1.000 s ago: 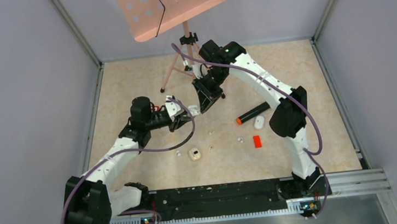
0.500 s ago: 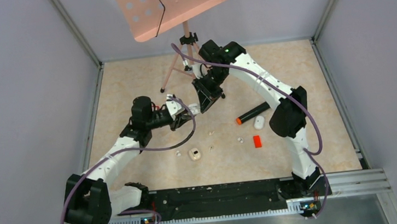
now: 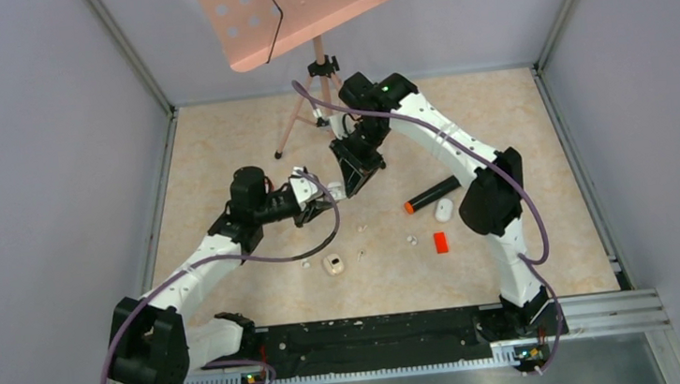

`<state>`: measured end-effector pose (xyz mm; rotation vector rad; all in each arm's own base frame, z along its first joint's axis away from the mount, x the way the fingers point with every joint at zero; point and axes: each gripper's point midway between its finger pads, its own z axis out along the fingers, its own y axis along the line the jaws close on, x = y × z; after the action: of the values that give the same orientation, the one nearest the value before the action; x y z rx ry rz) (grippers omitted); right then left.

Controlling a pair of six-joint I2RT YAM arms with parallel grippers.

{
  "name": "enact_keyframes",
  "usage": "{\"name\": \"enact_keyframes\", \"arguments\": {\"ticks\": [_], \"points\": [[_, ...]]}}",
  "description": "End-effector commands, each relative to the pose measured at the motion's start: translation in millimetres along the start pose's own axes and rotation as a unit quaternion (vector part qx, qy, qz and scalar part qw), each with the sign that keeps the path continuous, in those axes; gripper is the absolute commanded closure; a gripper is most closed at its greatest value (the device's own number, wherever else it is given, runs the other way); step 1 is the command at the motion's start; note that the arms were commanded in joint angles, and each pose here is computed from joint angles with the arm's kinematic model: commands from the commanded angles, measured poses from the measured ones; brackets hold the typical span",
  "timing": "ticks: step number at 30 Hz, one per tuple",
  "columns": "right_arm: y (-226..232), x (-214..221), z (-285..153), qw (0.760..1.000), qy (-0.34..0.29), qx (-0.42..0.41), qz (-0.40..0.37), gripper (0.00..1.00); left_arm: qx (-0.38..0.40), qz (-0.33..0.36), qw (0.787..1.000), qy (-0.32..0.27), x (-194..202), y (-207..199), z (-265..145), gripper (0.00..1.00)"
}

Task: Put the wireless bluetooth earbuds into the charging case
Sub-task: Place the earbud in the charging case.

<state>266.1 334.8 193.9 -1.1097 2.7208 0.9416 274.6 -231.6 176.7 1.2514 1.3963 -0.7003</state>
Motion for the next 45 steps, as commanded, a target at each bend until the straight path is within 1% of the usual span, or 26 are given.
{"name": "enact_keyframes", "arguments": {"ticks": [1,18,28,31,37,41,43,45], "points": [[5.2,-18.5,5.5,1.0,-0.026,0.01,-0.01,1.0,0.02,0.052,0.997,-0.047,-32.9,-3.1,4.3,1.0],[1.0,-29.4,5.0,0.998,-0.042,0.042,-0.019,1.0,0.001,-0.001,0.998,-0.059,-36.9,1.2,6.7,1.0],[-0.2,-32.5,2.9,0.997,-0.049,0.05,-0.024,0.98,0.005,-0.013,0.998,-0.065,-36.2,-2.3,7.1,1.0],[-1.5,-33.4,-1.4,0.997,-0.054,0.059,-0.026,0.89,0.002,-0.012,0.998,-0.065,-34.7,-2.2,6.9,1.0],[0.6,-32.3,-23.0,0.993,-0.073,0.088,-0.042,0.54,-0.001,-0.023,0.998,-0.059,-29.6,-2.3,6.8,1.0],[5.0,-27.8,-39.2,0.99,-0.084,0.102,-0.049,0.46,0.002,-0.028,0.997,-0.073,-32.2,-3.5,8.4,1.0],[8.2,-26.7,-45.7,0.989,-0.09,0.104,-0.052,0.43,0.005,-0.034,0.997,-0.076,-31.4,-4.3,10.1,1.0],[10.8,-25.4,-52.9,0.987,-0.093,0.104,-0.075,0.42,0.004,-0.043,0.996,-0.079,-31.4,-3.7,11.3,1.0]]}}
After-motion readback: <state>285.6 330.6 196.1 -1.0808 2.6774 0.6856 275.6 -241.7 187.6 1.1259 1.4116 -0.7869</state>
